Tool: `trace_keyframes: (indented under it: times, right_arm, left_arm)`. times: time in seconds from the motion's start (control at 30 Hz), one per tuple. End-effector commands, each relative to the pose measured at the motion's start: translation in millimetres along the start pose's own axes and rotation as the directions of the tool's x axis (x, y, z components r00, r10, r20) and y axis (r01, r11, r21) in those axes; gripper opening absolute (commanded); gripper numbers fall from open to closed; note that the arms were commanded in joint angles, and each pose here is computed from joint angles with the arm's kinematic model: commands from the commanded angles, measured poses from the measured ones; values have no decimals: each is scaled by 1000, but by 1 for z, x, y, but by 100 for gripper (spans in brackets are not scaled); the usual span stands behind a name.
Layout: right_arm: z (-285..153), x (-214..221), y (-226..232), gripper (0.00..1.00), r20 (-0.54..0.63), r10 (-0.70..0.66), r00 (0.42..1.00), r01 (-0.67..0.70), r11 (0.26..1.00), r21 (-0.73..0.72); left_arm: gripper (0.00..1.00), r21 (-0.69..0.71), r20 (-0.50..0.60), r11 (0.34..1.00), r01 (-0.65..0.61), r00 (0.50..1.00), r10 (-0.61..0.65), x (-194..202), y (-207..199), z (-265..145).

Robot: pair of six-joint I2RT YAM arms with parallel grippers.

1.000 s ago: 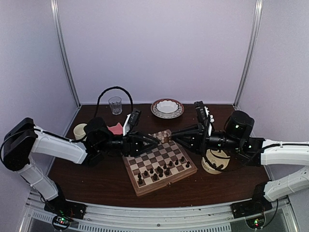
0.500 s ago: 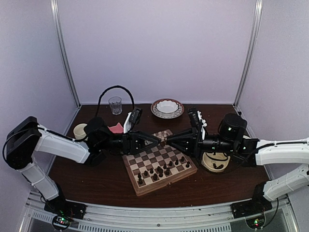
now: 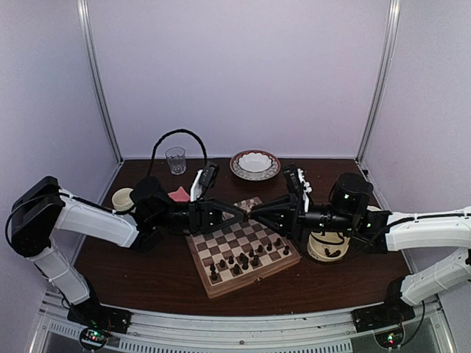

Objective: Set up the chess pieces on the board
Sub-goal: Pass from the right arm to the left

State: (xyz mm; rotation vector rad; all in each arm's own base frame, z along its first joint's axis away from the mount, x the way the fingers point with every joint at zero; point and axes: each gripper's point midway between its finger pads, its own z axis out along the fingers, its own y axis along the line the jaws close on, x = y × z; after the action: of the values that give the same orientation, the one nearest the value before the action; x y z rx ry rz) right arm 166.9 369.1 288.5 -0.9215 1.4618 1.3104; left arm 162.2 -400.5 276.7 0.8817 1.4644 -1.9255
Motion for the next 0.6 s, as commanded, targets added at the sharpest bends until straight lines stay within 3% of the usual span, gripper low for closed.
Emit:
trace_keyframes:
  times: [0.0,0.23,0.43,0.5,0.57]
  right_arm:
    - [0,-16,2,8,51,-31,998,31,999,11]
    - [-1,-17,1,8,58,-32,998,31,999,17]
    - [-1,-15,-1,8,56,-31,998,30,999,27]
    - [-2,-14,-2,16,56,-32,998,30,999,37]
    - [-3,-14,-4,29,58,-36,998,33,998,50]
  left_arm:
    - [35,35,-15,999,-32,999,33,-1,-6,7]
    - [32,38,-30,999,-28,999,29,1,-6,9]
    - [10,46,-34,998,-37,999,39,1,-7,10]
    - [2,46,-34,998,-42,998,43,1,-7,10]
    - [0,45,-36,998,-47,998,48,2,-8,9]
